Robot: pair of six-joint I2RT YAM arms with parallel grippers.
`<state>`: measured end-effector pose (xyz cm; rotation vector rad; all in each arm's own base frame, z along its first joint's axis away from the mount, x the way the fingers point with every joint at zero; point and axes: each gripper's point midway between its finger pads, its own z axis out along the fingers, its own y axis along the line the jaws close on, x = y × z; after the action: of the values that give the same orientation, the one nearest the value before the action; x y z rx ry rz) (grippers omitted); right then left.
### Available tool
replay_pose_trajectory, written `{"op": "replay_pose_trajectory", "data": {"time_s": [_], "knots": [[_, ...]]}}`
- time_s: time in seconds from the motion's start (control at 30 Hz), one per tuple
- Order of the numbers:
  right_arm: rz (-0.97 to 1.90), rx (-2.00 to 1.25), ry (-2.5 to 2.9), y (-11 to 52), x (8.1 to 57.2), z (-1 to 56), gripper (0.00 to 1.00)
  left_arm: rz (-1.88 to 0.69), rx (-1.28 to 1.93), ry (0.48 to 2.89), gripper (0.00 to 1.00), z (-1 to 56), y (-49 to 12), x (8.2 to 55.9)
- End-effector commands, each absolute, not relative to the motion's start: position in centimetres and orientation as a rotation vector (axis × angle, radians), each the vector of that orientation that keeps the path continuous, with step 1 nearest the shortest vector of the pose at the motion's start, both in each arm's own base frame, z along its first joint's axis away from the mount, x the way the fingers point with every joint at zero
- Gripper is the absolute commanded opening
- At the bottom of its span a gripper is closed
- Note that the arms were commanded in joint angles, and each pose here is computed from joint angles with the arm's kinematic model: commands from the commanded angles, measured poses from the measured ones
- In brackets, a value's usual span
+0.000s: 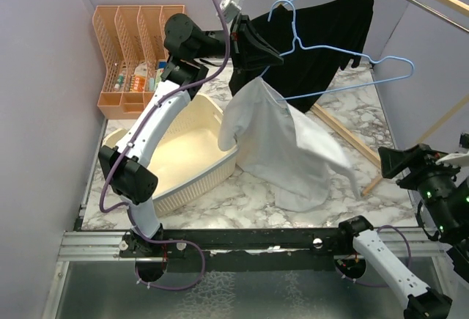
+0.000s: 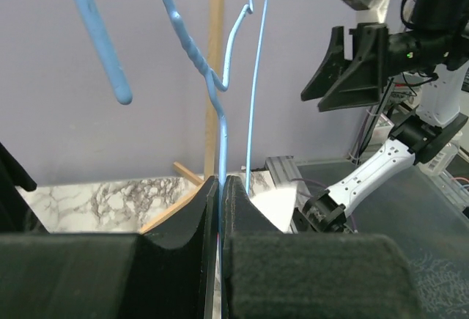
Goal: Remove the t-shirt from the hanger
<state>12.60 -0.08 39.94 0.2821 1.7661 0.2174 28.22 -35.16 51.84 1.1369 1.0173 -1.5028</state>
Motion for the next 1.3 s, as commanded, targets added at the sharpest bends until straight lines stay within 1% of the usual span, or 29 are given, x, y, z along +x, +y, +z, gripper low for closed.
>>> {"op": "replay_pose_trajectory", "data": {"time_s": [0.0, 0.17, 0.3, 0.4, 0.5, 0.73, 1.0, 1.07, 1.27], "knots": [[0.349, 0.091, 1.634, 1.9, 10.2, 43.3, 0.64, -1.492, 1.183, 1.009, 0.00, 51.8, -35.4, 27.7], [0.526, -0.136, 1.514, 5.7, 8.5, 46.9, 0.65, -1.509, 1.242, 1.110, 0.00, 47.4, -37.5, 26.8], [0.557, -0.243, 1.510, 7.3, 9.0, 48.5, 0.65, -1.483, 1.367, 1.176, 0.00, 43.5, -39.9, 23.7], [0.550, -0.280, 1.533, 7.8, 9.7, 49.2, 0.66, -1.464, 1.444, 1.199, 0.00, 41.6, -40.4, 21.6], [0.549, -0.321, 1.569, 8.3, 10.2, 49.2, 0.66, -1.466, 1.480, 1.187, 0.00, 41.4, -39.9, 20.3], [0.579, -0.357, 1.711, 9.4, 11.4, 45.8, 0.68, -1.509, 1.557, 1.127, 0.00, 41.9, -39.3, 18.1], [0.591, -0.391, 1.778, 9.9, 11.7, 43.4, 0.66, -1.535, 1.603, 1.059, 0.00, 42.8, -38.5, 16.9], [0.590, -0.396, 1.788, 10.0, 11.8, 43.0, 0.65, -1.550, 1.616, 1.001, 0.00, 44.2, -37.6, 15.6], [0.607, -0.427, 1.785, 10.4, 11.7, 42.7, 0.63, -1.636, 1.649, 0.913, 0.00, 45.1, -36.3, 13.5]]}}
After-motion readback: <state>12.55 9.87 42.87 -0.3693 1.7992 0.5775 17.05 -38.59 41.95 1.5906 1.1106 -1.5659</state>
